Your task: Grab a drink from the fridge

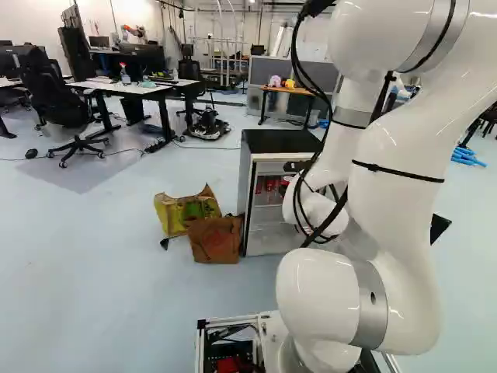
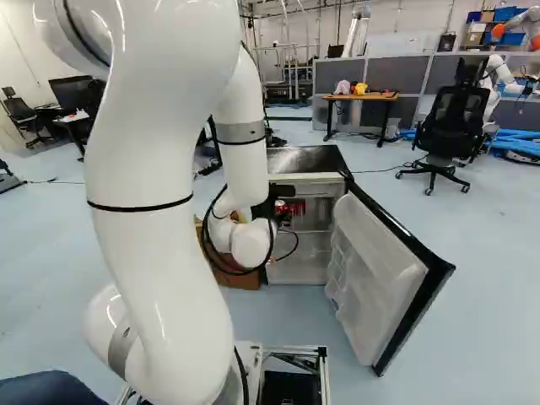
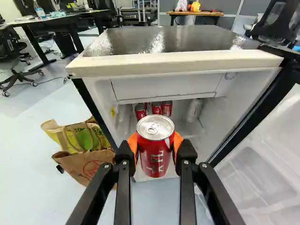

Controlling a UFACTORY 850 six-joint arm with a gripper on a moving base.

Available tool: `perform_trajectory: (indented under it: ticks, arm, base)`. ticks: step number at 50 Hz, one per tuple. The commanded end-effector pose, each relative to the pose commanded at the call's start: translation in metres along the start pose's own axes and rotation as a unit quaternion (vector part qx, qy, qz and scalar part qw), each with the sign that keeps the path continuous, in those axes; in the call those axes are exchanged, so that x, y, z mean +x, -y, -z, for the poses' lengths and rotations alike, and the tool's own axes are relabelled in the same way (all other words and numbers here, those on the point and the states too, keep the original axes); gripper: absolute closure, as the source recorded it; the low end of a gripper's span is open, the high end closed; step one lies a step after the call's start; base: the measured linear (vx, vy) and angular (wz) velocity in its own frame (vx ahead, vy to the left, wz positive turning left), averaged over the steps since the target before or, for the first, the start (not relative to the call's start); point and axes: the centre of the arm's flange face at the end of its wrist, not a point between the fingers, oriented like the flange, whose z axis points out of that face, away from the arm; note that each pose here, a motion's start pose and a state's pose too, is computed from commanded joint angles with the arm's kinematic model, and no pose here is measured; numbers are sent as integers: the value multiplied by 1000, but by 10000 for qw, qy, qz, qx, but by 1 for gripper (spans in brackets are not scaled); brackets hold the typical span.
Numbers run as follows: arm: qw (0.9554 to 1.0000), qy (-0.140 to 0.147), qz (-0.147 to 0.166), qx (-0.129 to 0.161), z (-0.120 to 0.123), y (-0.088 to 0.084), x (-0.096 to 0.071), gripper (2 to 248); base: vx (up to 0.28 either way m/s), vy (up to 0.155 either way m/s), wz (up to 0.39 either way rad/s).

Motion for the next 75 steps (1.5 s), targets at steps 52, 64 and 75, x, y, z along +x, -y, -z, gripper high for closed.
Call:
perform_trajectory:
  ticks: [52, 64, 75]
  arm:
    - [9997, -157, 175, -59, 24, 3, 36, 155]
    - [9997, -116, 218, -71, 27, 3, 43, 155]
    - [9996, -113, 259, -80, 29, 3, 51, 155]
  base:
    - [0, 0, 0]
    - [0, 0, 0]
    - [0, 0, 0]
